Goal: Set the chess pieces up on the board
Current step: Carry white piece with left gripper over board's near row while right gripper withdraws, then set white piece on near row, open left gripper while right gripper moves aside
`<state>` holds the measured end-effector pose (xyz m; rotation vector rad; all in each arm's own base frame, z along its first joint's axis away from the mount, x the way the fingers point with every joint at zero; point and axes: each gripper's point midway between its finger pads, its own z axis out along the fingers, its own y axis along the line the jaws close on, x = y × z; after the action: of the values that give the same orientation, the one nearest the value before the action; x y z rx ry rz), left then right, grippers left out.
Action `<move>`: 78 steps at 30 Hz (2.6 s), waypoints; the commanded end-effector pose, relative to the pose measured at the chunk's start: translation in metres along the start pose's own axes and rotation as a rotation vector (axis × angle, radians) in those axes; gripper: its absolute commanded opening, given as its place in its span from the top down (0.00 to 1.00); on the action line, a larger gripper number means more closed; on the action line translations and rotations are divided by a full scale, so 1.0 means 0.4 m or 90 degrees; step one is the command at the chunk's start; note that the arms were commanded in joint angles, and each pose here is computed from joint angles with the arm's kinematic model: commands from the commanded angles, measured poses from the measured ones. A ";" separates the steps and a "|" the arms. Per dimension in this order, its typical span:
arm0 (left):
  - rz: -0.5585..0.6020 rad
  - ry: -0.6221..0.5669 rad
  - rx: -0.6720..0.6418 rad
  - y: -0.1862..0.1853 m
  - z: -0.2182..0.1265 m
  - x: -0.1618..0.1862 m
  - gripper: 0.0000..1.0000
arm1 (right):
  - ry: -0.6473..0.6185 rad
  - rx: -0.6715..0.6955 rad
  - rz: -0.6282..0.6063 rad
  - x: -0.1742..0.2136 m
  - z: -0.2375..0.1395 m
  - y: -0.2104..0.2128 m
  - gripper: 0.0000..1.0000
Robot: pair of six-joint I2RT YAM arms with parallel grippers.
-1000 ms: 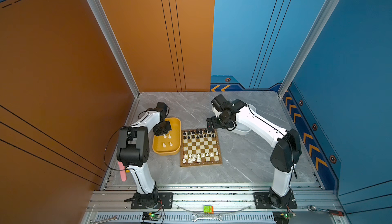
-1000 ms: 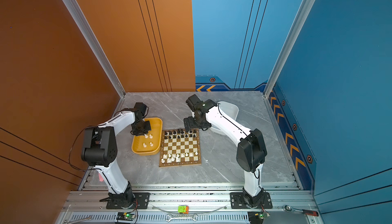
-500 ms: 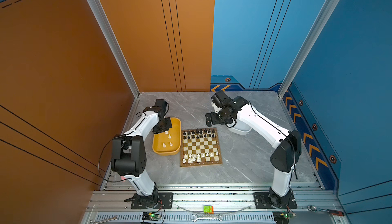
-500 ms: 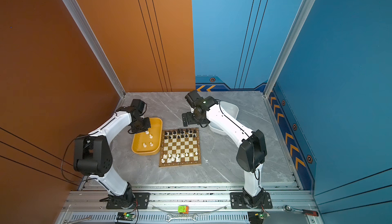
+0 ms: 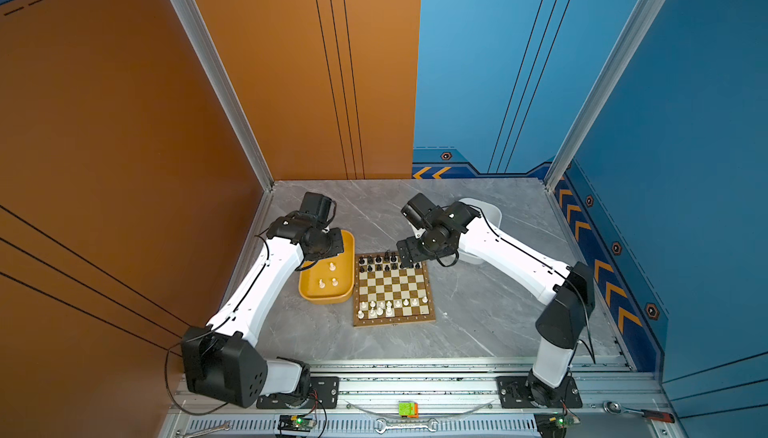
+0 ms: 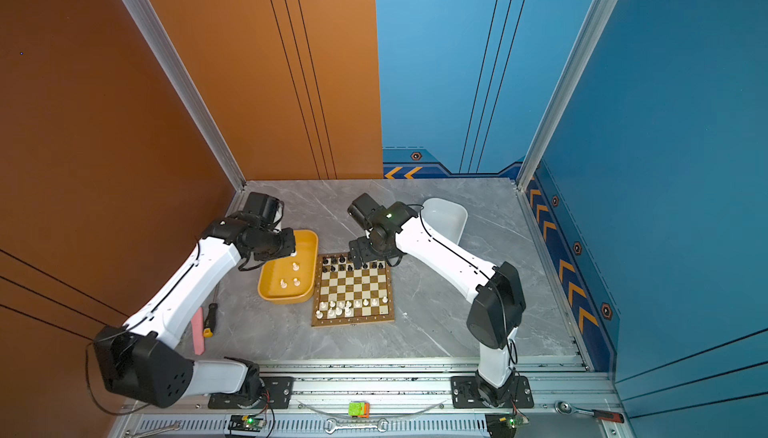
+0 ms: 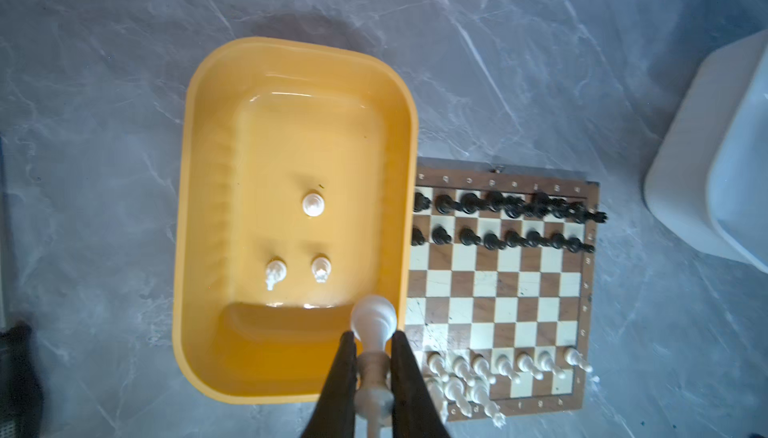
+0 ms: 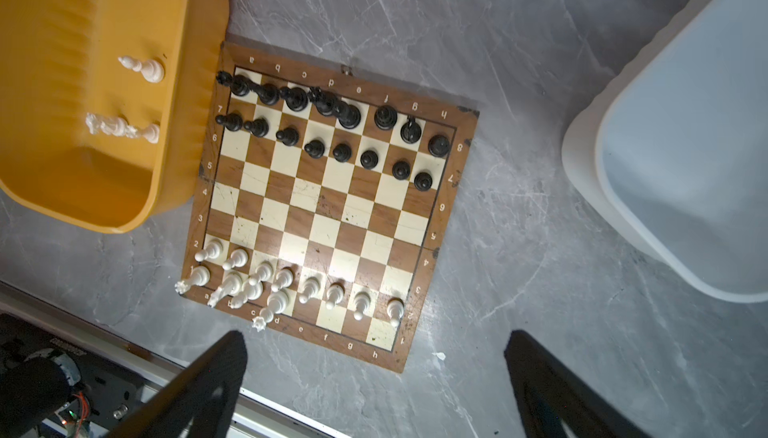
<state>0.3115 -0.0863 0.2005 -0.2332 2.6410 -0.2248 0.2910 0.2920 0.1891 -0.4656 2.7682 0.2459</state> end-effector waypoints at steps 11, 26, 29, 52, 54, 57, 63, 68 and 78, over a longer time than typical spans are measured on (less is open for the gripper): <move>0.061 0.004 -0.016 -0.170 -0.018 0.198 0.96 | -0.047 0.008 0.062 0.204 -0.145 -0.156 0.00; 0.171 0.006 -0.013 -0.320 0.059 0.375 0.94 | -0.051 -0.005 0.084 0.351 -0.198 -0.227 0.00; 0.179 0.016 -0.012 -0.336 0.086 0.397 0.93 | -0.054 -0.006 0.087 0.357 -0.202 -0.232 0.00; 0.216 0.091 -0.066 -0.326 0.198 0.493 0.96 | -0.042 0.002 0.122 0.383 -0.196 -0.287 0.00; 0.216 0.094 -0.067 -0.328 0.202 0.495 0.95 | -0.041 0.001 0.123 0.382 -0.196 -0.290 0.00; 0.219 0.095 -0.070 -0.331 0.207 0.496 0.95 | -0.040 -0.002 0.126 0.382 -0.197 -0.291 0.00; 0.218 0.094 -0.076 -0.330 0.214 0.494 0.94 | -0.037 -0.005 0.127 0.384 -0.198 -0.296 0.00; 0.218 0.095 -0.080 -0.331 0.221 0.491 0.93 | -0.035 -0.004 0.127 0.387 -0.197 -0.301 0.00; 0.215 0.094 -0.080 -0.340 0.228 0.477 0.89 | -0.034 -0.003 0.128 0.391 -0.202 -0.310 0.00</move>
<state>0.2018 -0.2651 0.0628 0.2014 2.7812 0.0362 0.1787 0.1198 0.2005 -0.1609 2.7380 0.3231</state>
